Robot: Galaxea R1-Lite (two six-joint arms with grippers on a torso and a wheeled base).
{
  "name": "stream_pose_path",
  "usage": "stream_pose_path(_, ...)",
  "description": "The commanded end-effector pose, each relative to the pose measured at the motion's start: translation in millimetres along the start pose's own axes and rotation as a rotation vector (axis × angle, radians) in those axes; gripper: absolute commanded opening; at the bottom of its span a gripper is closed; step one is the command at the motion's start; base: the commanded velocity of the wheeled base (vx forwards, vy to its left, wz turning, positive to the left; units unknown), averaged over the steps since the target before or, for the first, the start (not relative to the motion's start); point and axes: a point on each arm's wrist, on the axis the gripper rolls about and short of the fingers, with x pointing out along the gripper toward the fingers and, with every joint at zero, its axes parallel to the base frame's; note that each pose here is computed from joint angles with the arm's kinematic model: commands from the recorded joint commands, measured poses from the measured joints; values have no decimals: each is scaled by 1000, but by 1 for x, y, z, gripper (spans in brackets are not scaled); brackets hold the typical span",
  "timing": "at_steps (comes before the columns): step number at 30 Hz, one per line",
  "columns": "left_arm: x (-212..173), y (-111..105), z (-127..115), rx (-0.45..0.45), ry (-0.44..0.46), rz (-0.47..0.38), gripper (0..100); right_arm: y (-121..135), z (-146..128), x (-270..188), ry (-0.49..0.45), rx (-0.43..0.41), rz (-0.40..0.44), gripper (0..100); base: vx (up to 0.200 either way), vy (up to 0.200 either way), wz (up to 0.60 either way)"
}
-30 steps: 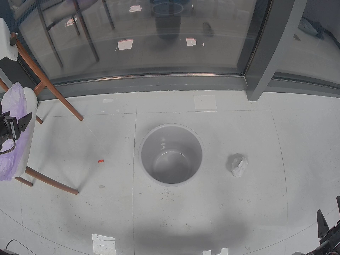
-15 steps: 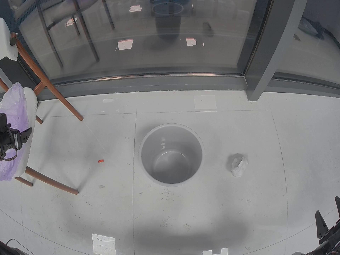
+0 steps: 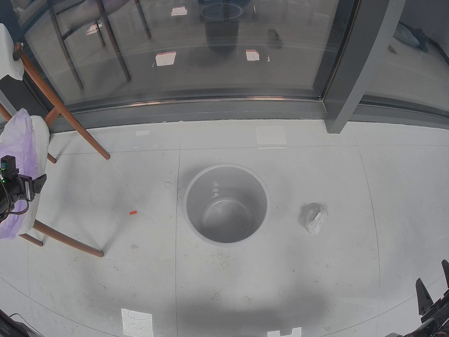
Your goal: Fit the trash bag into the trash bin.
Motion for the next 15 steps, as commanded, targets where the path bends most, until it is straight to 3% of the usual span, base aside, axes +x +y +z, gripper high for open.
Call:
stream_pose_path(1,6,-1,-7,-15,17,-4,0,0,-4,1,17,0,0,100,0,0,0)
stream_pose_path(9,-1,-1,-7,-49,-7,-48,0,0,-5,1,9,0,-9,100,0,0,0)
stream_pose_path(10,-7,-3,0,-61,-56,-110,0,0,-5,0,7,-1,-11,100,0,0,0)
stream_pose_path(11,-8,-3,0,-62,-59,-120,0,0,-5,0,7,-1,-11,100,0,0,0)
stream_pose_path(13,-16,-12,9,-65,-123,-270,0,1,-6,-2,-27,-5,-16,100,0,0,0)
stream_pose_path(15,-16,-20,13,-73,-148,-339,0,1,-6,-4,-48,-4,-25,100,0,0,0)
